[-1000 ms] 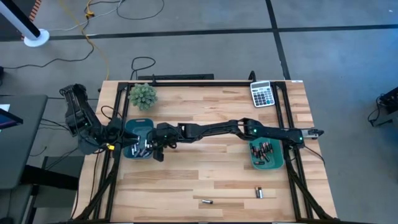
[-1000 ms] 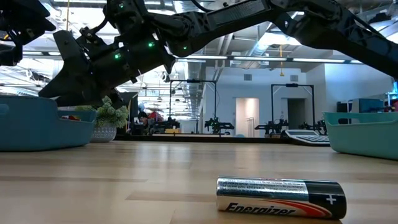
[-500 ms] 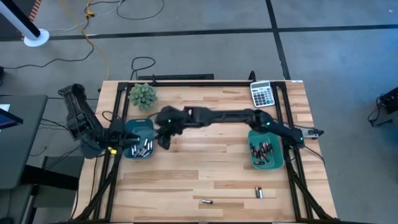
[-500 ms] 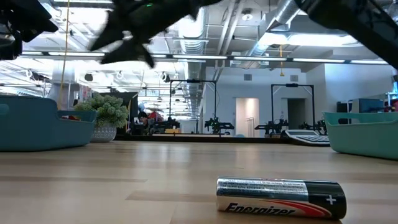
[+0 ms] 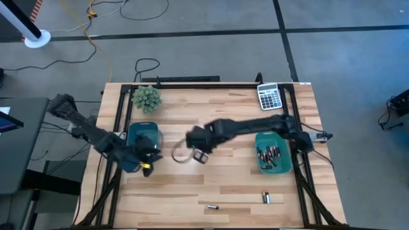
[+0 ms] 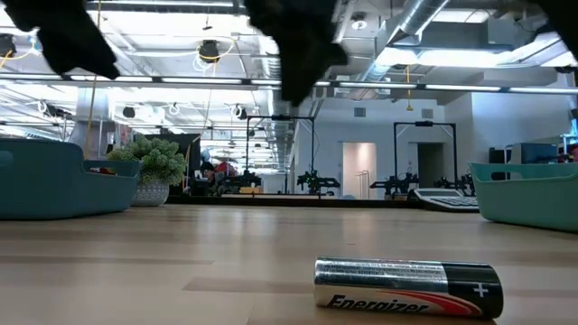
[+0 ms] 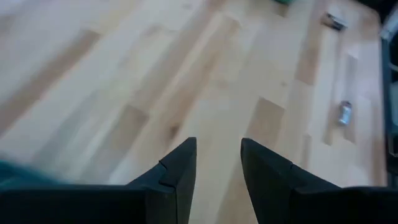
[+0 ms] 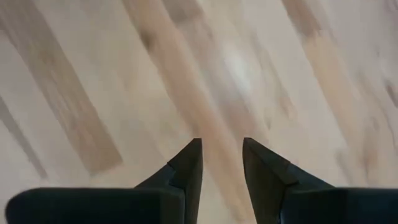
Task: Sort batteries
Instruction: Put the silver battery into the blue bin
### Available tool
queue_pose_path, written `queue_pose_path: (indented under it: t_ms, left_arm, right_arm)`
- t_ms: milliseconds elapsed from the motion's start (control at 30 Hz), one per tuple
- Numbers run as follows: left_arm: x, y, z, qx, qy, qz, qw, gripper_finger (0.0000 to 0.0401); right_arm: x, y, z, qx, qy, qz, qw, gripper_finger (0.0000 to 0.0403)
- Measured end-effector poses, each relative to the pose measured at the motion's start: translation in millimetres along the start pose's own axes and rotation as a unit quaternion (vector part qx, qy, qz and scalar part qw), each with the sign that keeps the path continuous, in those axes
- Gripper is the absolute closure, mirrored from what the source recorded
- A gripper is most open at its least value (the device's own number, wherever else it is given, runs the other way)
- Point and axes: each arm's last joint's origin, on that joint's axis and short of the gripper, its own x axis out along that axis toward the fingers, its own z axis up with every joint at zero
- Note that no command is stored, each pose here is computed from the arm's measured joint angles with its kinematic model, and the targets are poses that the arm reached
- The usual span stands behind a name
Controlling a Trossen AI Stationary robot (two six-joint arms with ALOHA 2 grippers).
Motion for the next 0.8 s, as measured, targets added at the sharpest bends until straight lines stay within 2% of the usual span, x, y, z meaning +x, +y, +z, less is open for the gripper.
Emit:
queue_pose_path:
  t_ms: [167,367,567,700,800]
  left_arm:
    - [24.7,-14.1,14.7,0.025,0.01,-0.036,0.999,0.0278]
    - [45.1,-28.4,47.7,0.077,0.007,-0.021,0.997,0.0278]
    - [65.1,-48.0,82.3,0.129,0.004,-0.022,0.991,0.0278]
    - [79.0,-63.1,98.2,0.152,0.004,-0.026,0.988,0.0278]
    - [89.0,-74.7,105.8,0.165,0.004,-0.027,0.986,0.0278]
  right_arm:
    - [-7.1,18.1,-59.6,0.047,0.034,-0.02,0.998,0.0274]
    - [-29.2,23.1,-133.3,0.159,0.031,-0.019,0.987,0.0274]
    - [-50.2,24.1,-206.7,0.292,0.059,-0.013,0.955,0.0274]
    - [-51.5,29.5,-258.5,0.35,0.094,-0.018,0.932,0.0274]
    - [-52.9,36.1,-294.6,0.385,0.105,0.002,0.917,0.0277]
